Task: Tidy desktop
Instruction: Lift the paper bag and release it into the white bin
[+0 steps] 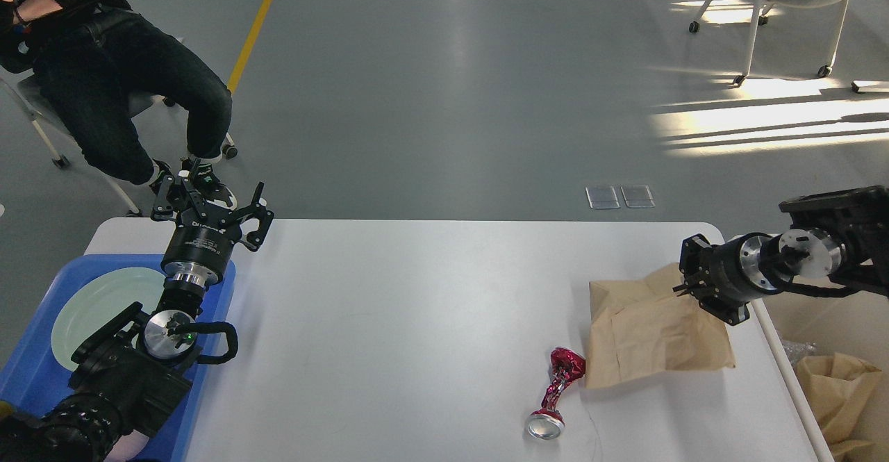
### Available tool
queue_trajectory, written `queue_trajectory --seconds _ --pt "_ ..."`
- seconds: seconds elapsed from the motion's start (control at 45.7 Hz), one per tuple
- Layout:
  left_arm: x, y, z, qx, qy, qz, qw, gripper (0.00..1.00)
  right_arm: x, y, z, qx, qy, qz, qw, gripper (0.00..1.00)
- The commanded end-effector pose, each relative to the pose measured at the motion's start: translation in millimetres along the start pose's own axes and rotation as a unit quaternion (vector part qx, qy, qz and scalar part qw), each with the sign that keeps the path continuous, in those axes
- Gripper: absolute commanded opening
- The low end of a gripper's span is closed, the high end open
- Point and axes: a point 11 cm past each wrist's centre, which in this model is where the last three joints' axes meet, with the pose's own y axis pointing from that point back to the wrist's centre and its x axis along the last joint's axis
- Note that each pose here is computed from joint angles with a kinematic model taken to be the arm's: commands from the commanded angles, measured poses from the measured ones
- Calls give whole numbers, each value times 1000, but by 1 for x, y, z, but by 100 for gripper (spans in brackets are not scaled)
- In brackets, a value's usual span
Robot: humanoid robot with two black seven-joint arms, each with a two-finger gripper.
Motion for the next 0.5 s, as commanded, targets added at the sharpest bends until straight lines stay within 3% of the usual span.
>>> queue_trajectory --seconds 0.0,0.153,0.481 --pt "0 0 0 1 0 0 1000 96 6 34 -32 38 11 8 999 0" --pt "0 0 0 0 0 0 1000 96 10 101 -81 110 40 12 993 0" --pt "0 0 0 0 0 0 1000 96 17 201 -138 187 126 45 973 0"
